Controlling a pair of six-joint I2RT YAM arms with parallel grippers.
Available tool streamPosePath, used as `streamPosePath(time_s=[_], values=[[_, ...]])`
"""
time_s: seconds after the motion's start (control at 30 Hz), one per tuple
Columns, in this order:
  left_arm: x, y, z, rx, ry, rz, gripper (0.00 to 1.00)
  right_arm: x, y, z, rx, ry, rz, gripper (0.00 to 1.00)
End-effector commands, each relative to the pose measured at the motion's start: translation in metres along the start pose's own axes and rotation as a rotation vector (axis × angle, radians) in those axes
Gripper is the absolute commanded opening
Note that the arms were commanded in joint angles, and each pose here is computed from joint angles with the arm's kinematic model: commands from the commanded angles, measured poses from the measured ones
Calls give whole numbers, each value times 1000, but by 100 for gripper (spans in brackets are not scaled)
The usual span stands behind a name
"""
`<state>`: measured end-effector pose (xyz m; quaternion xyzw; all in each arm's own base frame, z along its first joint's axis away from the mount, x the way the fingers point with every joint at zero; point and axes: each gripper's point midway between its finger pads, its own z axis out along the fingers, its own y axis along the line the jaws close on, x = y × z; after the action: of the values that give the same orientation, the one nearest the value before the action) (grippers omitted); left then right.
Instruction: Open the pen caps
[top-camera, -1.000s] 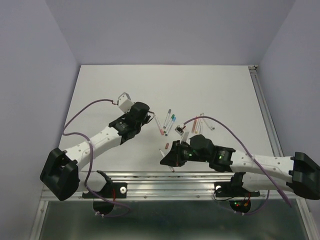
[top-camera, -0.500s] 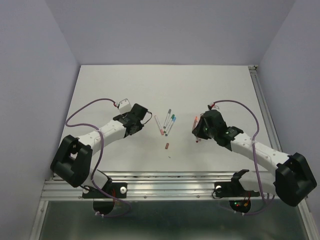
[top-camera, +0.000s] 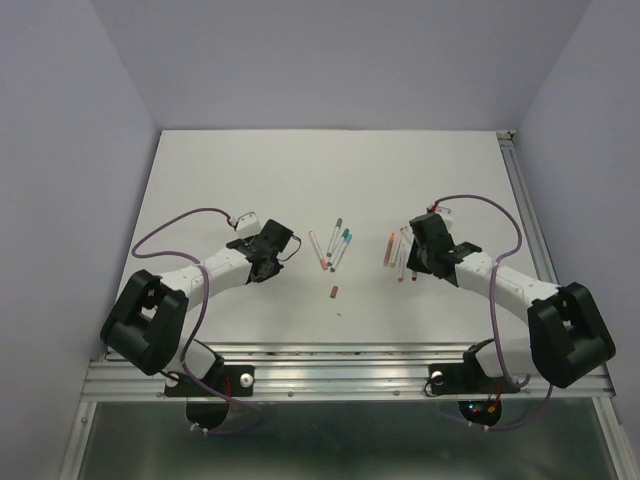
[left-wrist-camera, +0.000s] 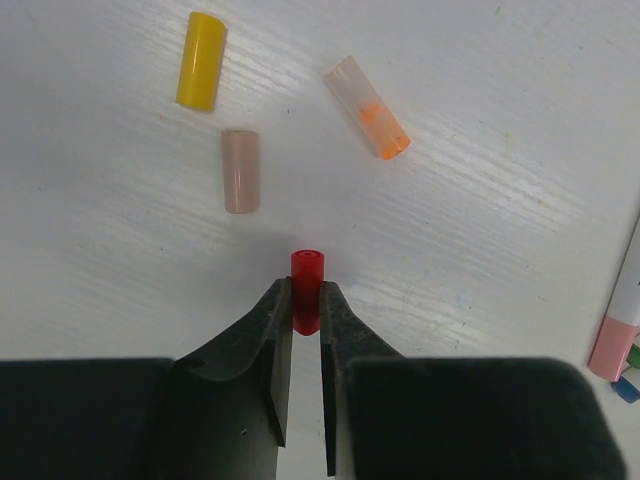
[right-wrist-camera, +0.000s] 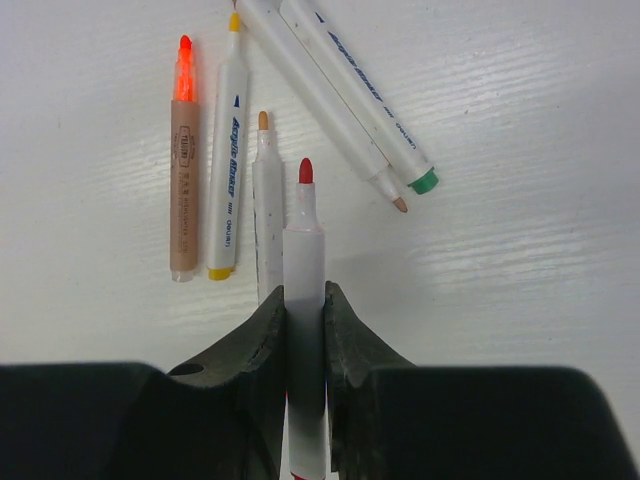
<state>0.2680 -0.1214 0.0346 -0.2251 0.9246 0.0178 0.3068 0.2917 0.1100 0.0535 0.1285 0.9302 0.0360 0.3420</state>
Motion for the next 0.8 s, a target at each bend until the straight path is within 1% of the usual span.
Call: streamPosePath(time_s=[0.0, 0.17, 0.3, 0.33, 0.37, 0.4, 0.47, 0.53, 0.57, 0.63, 0.67, 0.77], values=[[-10, 0, -4, 10, -30, 4, 16, -19, 4, 2, -13, -54, -38, 6], [-15, -8, -5, 23, -36, 13, 23, -15, 7, 7, -33, -43, -70, 6], [-19, -13, -6, 34, -39, 11, 24, -13, 5, 11, -26, -41, -83, 7], [-19, -15, -7, 40, -34, 12, 30, -12, 5, 13, -22, -34, -84, 8], [-20, -16, -8, 42, -32, 10, 30, -12, 5, 14, -19, -32, -84, 8], [-20, -19, -9, 51, -30, 9, 39, -10, 6, 15, -24, -24, -89, 11], [-22, -21, -11, 64, -28, 9, 41, -11, 6, 15, -15, -21, -89, 13], [-25, -24, -14, 77, -31, 11, 51, -8, 2, 18, 5, -8, -83, 15], [-26, -27, -17, 89, -27, 10, 60, -7, 1, 19, 18, -6, -80, 14], [-29, -33, -23, 128, -30, 9, 69, -7, 1, 20, 24, -3, -78, 15], [-28, -38, -26, 159, -19, 16, 78, -7, 0, 20, 27, -4, -76, 15], [-34, -49, -39, 235, -29, 8, 84, -7, 0, 21, 31, -1, -77, 17]])
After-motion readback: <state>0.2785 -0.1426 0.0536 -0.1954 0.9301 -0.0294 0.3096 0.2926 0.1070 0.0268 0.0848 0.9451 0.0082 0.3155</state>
